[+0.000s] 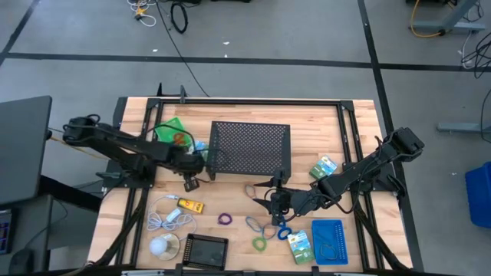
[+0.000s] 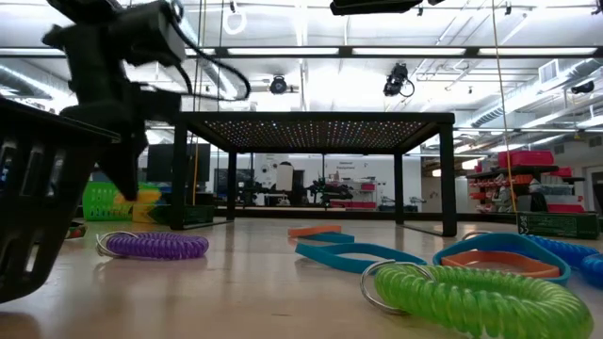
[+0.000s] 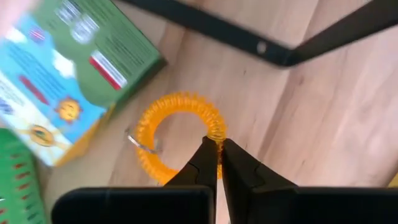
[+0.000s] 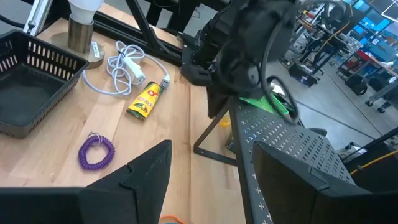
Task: Pick & Place Office Desk Supplies
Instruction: Put the yellow spring keychain into the green bin
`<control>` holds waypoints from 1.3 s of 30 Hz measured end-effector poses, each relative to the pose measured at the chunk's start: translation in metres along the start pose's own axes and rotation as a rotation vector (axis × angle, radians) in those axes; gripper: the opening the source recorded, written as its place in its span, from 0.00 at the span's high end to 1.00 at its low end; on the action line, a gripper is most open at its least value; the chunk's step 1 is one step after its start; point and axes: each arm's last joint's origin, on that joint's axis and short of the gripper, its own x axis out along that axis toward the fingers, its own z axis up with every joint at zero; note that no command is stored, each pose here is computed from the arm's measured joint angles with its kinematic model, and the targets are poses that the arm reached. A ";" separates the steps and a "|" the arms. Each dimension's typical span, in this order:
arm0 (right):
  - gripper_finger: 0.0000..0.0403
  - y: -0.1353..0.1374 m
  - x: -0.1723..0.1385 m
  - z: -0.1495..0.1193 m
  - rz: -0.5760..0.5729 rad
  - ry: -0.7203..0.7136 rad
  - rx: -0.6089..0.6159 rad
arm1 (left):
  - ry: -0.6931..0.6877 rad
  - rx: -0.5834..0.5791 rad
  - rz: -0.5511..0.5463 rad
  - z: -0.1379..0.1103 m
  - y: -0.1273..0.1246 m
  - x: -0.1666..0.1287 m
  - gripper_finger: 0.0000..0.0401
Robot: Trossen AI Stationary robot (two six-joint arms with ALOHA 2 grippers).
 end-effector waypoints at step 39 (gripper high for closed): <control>0.42 0.000 0.000 0.003 0.029 -0.032 0.015 | -0.468 -0.539 0.414 -0.026 0.076 -0.084 0.98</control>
